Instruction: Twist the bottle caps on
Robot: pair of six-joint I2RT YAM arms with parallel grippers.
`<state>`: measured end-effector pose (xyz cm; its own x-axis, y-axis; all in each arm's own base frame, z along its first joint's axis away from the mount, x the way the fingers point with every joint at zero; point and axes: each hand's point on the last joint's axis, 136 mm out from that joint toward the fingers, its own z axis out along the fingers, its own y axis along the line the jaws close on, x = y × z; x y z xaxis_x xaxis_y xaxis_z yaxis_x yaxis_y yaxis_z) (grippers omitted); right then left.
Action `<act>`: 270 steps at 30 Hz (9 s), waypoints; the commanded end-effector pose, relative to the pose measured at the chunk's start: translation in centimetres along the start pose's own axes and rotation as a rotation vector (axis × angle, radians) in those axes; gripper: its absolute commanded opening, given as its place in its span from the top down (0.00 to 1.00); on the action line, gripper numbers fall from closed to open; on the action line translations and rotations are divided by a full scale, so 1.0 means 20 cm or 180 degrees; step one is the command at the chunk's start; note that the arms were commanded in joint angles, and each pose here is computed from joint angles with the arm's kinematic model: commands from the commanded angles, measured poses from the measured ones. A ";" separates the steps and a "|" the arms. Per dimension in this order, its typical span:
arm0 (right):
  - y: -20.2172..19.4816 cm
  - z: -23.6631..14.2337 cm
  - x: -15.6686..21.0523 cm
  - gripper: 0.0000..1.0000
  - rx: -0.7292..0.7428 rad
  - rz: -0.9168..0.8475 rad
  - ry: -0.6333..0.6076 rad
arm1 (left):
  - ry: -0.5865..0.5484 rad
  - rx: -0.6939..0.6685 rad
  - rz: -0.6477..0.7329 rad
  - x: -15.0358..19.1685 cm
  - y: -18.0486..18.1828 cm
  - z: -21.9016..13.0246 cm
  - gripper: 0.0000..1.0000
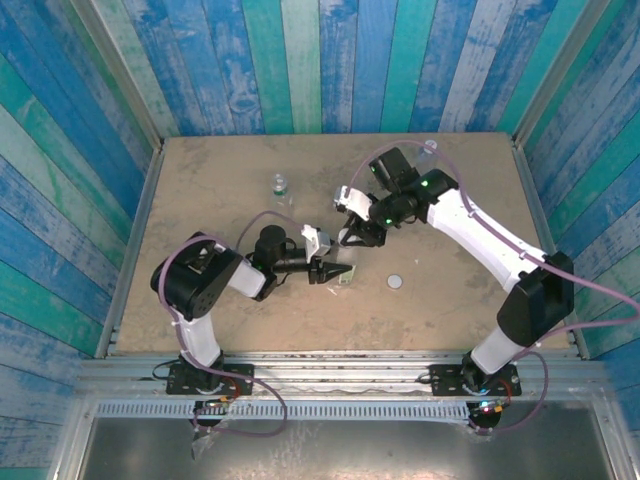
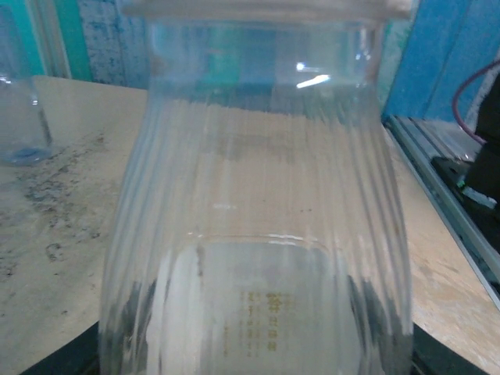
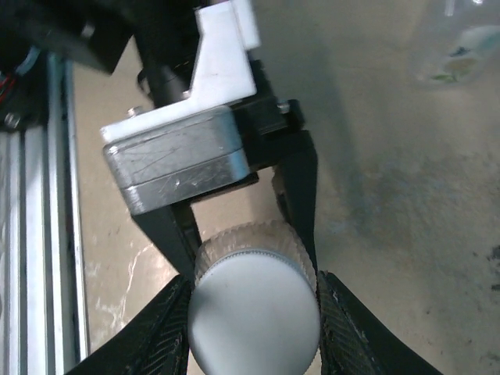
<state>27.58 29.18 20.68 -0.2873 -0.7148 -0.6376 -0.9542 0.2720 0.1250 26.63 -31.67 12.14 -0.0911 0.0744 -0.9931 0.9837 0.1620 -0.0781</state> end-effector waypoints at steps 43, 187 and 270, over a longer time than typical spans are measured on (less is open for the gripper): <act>0.13 -0.04 0.09 0.45 -0.0170 -0.0694 -0.0031 | 0.0455 0.0605 0.0217 0.12 -0.12 0.06 0.42; -0.69 -0.36 0.05 0.13 0.2166 0.1091 -0.0523 | 0.0768 -0.3864 -0.1111 -0.04 1.14 -0.68 0.41; -0.11 0.15 0.96 0.09 0.1809 0.2467 -0.0520 | 0.0032 -0.0867 0.0319 0.00 0.25 -0.17 0.06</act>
<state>24.39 16.47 6.35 -0.7501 -0.1752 -0.6377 -0.3449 0.9264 0.1511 30.49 -27.76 13.12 0.0180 0.1058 -0.9942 0.9235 0.3793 0.0571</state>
